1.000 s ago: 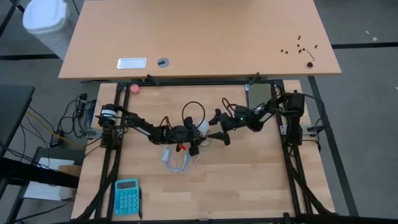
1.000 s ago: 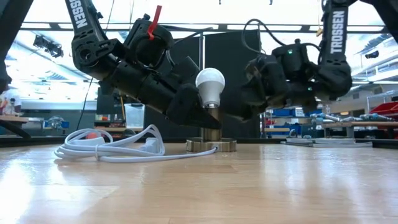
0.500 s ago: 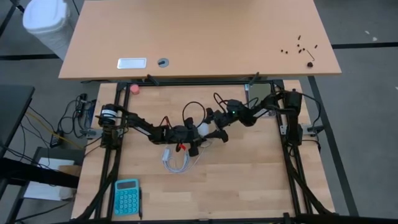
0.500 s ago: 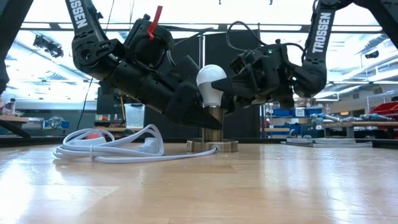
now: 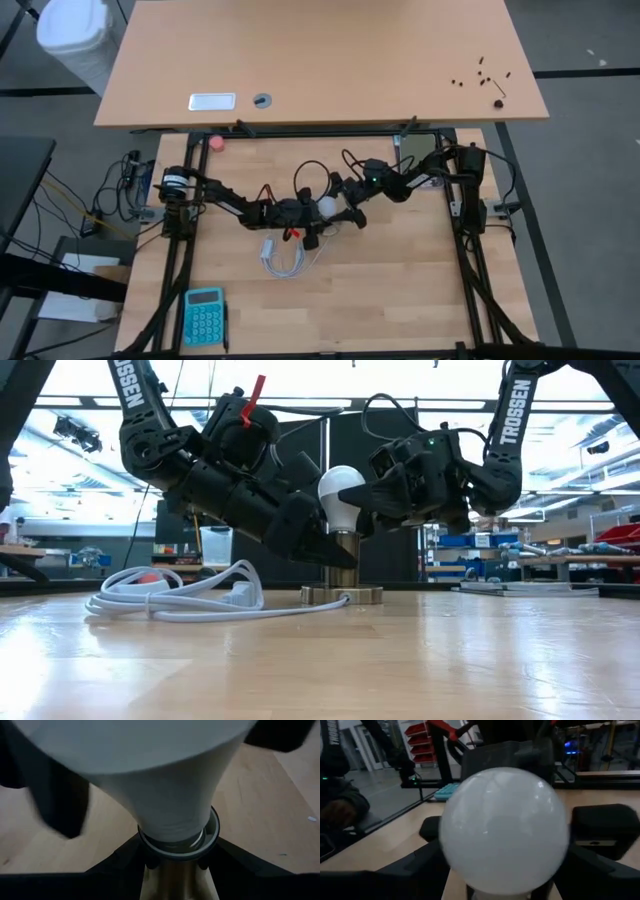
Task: Screw lightbulb
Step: Insert the lightbulb into the lamp holder
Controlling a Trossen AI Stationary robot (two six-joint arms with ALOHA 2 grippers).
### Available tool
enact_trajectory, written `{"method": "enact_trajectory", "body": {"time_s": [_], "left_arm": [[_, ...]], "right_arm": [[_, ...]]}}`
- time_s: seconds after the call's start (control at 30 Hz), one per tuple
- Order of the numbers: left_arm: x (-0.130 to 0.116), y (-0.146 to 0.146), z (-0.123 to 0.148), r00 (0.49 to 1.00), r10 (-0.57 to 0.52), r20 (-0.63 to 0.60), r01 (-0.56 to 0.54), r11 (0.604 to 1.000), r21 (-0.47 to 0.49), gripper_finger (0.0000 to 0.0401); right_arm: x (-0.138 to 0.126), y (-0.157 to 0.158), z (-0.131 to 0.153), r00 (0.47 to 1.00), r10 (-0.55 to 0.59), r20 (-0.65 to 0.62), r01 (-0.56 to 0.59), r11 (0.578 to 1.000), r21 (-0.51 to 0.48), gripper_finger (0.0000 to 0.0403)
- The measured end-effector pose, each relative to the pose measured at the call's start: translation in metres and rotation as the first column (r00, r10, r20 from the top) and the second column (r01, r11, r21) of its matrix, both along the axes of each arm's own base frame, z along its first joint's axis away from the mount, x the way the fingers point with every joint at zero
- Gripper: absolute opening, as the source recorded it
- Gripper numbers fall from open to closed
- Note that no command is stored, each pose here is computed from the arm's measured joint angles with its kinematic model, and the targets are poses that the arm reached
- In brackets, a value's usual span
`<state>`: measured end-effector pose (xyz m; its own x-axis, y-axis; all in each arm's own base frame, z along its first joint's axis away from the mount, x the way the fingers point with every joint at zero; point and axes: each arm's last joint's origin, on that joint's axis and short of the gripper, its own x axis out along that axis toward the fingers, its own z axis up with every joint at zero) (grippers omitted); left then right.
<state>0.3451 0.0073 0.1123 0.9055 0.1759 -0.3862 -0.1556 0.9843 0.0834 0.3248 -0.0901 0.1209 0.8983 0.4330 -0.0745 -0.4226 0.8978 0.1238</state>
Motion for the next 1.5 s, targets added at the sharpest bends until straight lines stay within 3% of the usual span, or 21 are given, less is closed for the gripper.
{"method": "enact_trajectory", "body": {"time_s": [0.5, 0.8, 1.1, 1.5], "left_arm": [[0.0, 0.0, 0.0, 1.0, 0.007, 0.002, -0.007, 1.0, -0.016, 0.0188], [0.0, 0.0, 0.0, 1.0, 0.008, -0.002, -0.008, 1.0, -0.017, 0.0188], [0.0, 0.0, -0.001, 1.0, 0.008, -0.003, -0.008, 1.0, -0.017, 0.0188], [0.0, 0.0, -0.001, 1.0, 0.023, -0.006, -0.023, 1.0, -0.017, 0.0188]], "right_arm": [[0.007, 0.017, 0.0, 0.998, -0.065, 0.016, 0.066, 0.996, -0.053, 0.0306], [0.006, 0.015, 0.0, 0.999, -0.049, 0.016, 0.05, 0.998, -0.05, 0.0226], [0.006, 0.015, -0.001, 0.999, -0.049, 0.008, 0.049, 0.998, -0.043, 0.021], [0.011, 0.034, -0.009, 0.987, -0.156, -0.026, 0.149, 0.97, -0.194, 0.0201]]}}
